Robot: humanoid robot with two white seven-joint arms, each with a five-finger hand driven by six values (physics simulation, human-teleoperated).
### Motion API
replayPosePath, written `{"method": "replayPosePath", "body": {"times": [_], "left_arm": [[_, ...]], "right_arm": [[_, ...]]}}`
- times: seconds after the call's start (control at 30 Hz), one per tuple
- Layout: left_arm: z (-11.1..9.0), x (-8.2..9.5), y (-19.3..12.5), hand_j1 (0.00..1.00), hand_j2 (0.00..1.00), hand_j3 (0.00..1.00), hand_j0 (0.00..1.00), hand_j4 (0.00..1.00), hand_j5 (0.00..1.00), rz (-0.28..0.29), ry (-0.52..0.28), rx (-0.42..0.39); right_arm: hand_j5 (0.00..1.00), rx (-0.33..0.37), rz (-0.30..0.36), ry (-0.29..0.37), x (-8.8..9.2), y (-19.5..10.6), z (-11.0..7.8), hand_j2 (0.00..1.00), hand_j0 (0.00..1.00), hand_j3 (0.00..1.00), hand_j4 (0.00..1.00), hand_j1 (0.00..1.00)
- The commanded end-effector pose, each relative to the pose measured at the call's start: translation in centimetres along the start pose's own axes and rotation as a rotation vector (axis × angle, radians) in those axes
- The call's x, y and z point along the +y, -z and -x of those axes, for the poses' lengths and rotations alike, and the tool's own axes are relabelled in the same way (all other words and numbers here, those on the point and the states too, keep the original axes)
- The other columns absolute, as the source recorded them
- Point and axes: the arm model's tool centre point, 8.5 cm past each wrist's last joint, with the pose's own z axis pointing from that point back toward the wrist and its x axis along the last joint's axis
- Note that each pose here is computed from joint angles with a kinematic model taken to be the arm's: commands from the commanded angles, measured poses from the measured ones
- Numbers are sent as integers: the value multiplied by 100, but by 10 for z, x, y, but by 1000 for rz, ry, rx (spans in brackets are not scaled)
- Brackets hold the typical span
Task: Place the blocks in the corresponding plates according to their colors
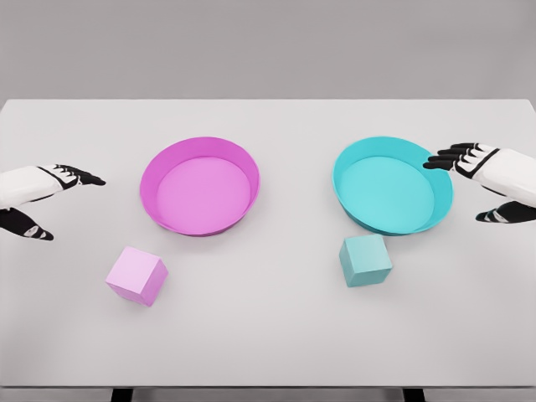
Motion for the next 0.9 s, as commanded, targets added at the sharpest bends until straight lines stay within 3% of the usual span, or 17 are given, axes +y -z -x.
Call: {"method": "replayPosePath", "body": {"times": [0.0,0.13,0.23,0.33,0.47,0.53,0.57,0.7,0.87], "left_arm": [[0,1,0,100,100,100,100,100,100,-3,-4,-1],[-1,2,-1,100,100,100,100,100,100,-3,0,-3],[-16,1,-2,100,100,100,100,100,100,30,28,-41],[-38,-3,-5,100,100,100,100,100,100,54,-9,-120],[-42,3,-9,100,100,100,100,100,100,23,-59,-143],[-54,2,-6,100,100,100,100,100,100,28,-69,-183],[-69,5,-5,100,100,100,100,100,100,39,-54,-225],[-87,5,-11,100,100,100,100,100,100,58,-80,-277],[-95,-5,-15,100,100,100,100,100,100,94,-118,-298]], "right_arm": [[100,0,4,4,-1,0,0,100,100,100,100,100],[100,-10,42,0,-8,5,-1,100,100,100,100,100],[100,-49,62,-68,-41,21,-4,100,100,100,100,100],[100,-100,-70,-155,-54,37,-10,100,100,100,100,100],[100,-101,-112,-209,-68,32,-10,100,100,100,100,100],[100,-120,-149,-221,-66,38,-13,100,100,100,100,100],[100,-144,-171,-218,-59,43,-19,100,100,100,100,100],[100,-258,-182,-241,-56,46,-58,100,100,100,100,100],[100,-260,-142,-282,-78,47,-62,100,100,100,100,100]]}}
